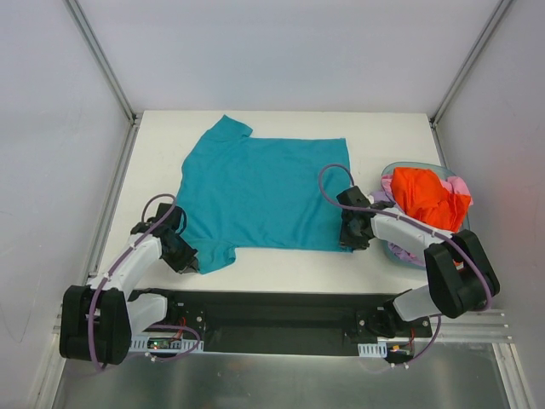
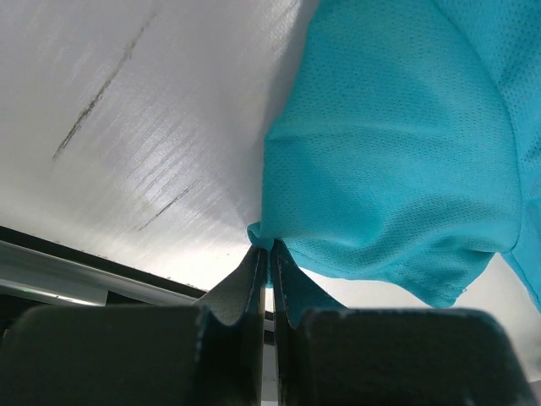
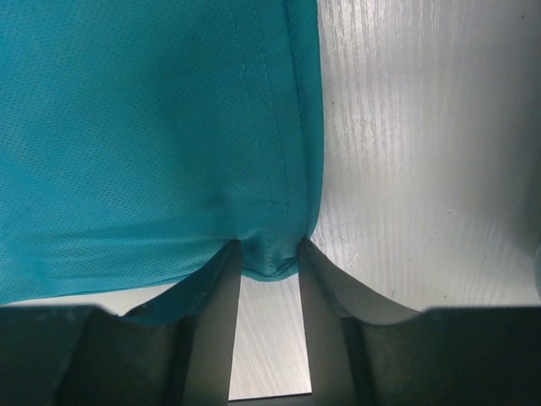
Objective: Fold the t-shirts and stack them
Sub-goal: Grap the side of the flattened tshirt closest away from the robot with both arms
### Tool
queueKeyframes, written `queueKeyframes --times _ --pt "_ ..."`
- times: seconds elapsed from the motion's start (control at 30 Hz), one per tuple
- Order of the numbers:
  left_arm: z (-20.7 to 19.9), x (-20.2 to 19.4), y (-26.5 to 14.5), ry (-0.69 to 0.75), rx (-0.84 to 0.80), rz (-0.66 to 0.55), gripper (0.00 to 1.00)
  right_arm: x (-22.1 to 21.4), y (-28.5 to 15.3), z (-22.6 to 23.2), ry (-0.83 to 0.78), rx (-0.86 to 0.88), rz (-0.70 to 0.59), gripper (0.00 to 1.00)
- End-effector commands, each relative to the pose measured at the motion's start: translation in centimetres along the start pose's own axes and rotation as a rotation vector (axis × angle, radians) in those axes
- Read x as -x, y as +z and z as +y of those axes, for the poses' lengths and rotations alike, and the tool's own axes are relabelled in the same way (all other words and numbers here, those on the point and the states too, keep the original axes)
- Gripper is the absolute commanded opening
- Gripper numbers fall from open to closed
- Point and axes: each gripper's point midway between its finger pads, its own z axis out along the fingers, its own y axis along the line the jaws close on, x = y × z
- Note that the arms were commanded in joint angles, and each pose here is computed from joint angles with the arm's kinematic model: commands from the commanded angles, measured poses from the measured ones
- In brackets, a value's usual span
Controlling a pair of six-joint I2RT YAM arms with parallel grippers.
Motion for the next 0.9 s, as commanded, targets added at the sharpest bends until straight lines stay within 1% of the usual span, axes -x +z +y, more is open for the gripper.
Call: queueKeyframes --times 0.0,0.1,0.17,0.23,0.3,0.33,0.43,0.53,0.57,0.6,0.63,0.67,0.77,0.87 --pt "0.1 0.3 -0.9 -0.011 0.011 -0.03 0.0 -0.7 0.6 -0.3 0.033 -0.014 0.019 0.26" --pt "1.1 -0.3 -1.4 -0.028 0.047 -0.018 0.0 -2.0 0.1 -0.6 0.042 -0.008 0.052 0.17" --pt "1.8 -0.3 -1.9 -0.038 0.063 -0.039 0.0 -3.0 -1.0 -0.8 0.034 0.0 0.064 0.15" --pt "2.5 -0.9 -2.7 -0.034 0.073 -0.034 0.0 -4.1 -2.0 -0.8 0.009 0.01 0.083 0.13" --pt "1.5 -1.3 -3.4 -0.018 0.007 -0.018 0.0 -4.5 -3.1 -0.1 -0.012 0.052 0.074 0.08" --pt "1.8 -1.7 -3.8 -0.022 0.014 -0.008 0.0 -5.1 -3.5 -0.3 -0.013 0.052 0.094 0.08" --pt "1.4 -1.8 -4.7 -0.022 -0.022 -0.017 0.0 -4.6 -4.5 -0.4 -0.01 0.062 0.065 0.06" --pt "0.1 -1.5 -5.6 -0.008 -0.082 -0.028 0.0 -3.0 -5.4 0.2 -0.028 0.08 0.016 0.06" --pt "-1.1 -0.8 -6.4 0.027 -0.125 -0.051 0.0 -2.6 -5.5 0.3 -0.037 0.075 0.009 0.06" --pt "-1.7 -0.5 -6.7 0.037 -0.131 -0.051 0.0 -2.5 -5.3 0.1 -0.054 0.055 0.017 0.06" --pt "-2.3 -0.1 -7.2 0.048 -0.143 -0.058 0.0 -1.4 -5.8 0.3 -0.059 0.046 -0.006 0.06" --pt "-3.7 0.7 -8.4 0.079 -0.183 -0.087 0.0 -1.1 -5.9 0.3 -0.066 0.037 -0.01 0.06" --pt "-6.6 2.5 -9.7 0.112 -0.237 -0.117 0.0 1.0 -6.6 1.1 -0.077 0.042 -0.04 0.05" --pt "-9.4 4.2 -10.1 0.138 -0.277 -0.127 0.0 2.8 -7.2 1.8 -0.071 0.051 -0.048 0.05"
